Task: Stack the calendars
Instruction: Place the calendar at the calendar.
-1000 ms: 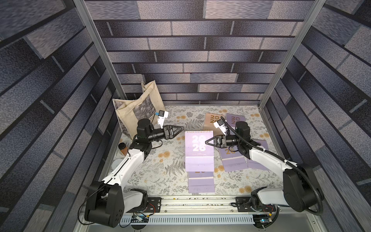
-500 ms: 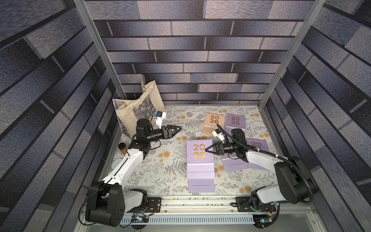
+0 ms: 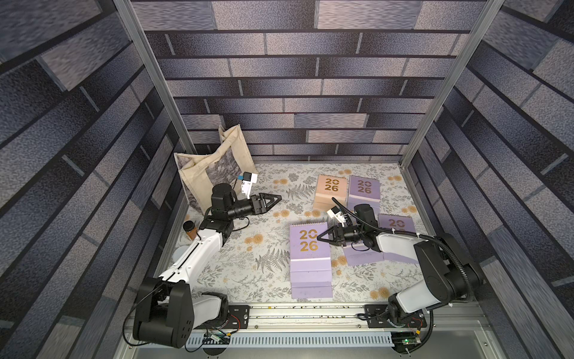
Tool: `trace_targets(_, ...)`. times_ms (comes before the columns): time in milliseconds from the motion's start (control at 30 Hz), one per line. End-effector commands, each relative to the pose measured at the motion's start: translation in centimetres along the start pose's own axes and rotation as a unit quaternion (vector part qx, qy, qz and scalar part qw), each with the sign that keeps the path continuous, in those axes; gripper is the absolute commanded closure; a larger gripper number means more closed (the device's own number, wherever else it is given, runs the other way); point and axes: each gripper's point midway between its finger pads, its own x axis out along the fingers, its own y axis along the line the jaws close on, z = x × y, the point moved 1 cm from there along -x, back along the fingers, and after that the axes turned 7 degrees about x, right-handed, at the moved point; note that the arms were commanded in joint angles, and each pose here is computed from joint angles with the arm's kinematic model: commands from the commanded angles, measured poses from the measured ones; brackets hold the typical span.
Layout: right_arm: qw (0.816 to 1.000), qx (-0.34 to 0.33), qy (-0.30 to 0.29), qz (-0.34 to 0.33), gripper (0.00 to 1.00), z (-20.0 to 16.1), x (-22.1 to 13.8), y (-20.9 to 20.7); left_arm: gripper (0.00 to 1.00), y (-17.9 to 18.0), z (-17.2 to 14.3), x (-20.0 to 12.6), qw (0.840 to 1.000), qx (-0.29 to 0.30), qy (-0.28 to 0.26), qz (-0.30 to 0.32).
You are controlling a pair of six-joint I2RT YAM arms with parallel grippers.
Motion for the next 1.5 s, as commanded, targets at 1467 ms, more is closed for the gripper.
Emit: trace_targets(1467,0.996,0.072,0.016,-0.059,1.00,-3.0,2.1,-6.8,0.14,0.9,-0.1,0.4,1.000,-0.002,0.001,-0.004)
